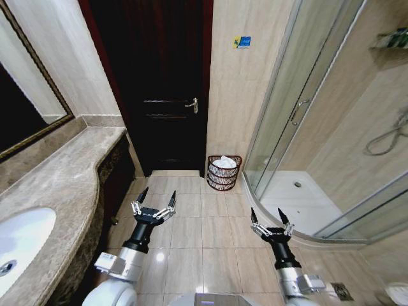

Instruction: Discard the used towel into the hamper.

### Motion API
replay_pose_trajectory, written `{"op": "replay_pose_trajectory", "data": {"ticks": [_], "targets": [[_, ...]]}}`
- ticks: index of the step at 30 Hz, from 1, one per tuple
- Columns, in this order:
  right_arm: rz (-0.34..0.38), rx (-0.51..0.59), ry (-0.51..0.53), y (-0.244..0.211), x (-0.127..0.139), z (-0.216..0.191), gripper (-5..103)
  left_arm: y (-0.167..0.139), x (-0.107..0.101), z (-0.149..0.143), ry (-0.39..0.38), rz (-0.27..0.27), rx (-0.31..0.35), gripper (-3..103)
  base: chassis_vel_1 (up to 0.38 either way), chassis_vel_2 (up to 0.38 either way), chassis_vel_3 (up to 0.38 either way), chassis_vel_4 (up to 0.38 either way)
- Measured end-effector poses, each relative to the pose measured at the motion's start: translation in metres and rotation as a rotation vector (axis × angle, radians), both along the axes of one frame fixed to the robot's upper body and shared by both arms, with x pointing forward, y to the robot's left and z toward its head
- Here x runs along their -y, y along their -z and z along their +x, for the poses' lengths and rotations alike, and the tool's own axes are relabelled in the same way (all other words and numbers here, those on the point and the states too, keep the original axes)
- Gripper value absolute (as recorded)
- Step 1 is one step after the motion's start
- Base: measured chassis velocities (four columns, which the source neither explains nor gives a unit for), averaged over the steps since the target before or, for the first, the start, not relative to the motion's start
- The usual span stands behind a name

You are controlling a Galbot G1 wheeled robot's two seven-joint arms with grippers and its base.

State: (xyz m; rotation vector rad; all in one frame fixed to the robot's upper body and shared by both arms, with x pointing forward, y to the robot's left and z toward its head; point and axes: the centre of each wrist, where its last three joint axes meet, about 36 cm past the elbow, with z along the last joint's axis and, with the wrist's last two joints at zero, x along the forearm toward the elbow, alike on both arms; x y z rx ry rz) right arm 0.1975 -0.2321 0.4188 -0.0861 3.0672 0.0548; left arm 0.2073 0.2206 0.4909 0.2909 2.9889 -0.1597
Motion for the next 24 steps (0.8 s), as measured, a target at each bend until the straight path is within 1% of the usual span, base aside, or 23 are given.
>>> {"op": "replay_pose_trajectory", "data": {"ticks": [10, 24], "targets": [[-0.001, 0.0, 0.0, 0.0, 0.0002, 0.0, 100, 0.0, 0.0001, 0.0, 0.0, -0.001, 0.0, 100, -0.115, -0.118, 0.104, 0.091], [0.0, 0.0, 0.0, 0.0, 0.0, 0.0, 100, 0.0, 0.0, 0.0, 0.0, 0.0, 0.0, 100, 0.016, 0.009, 0.003, 0.002]]}}
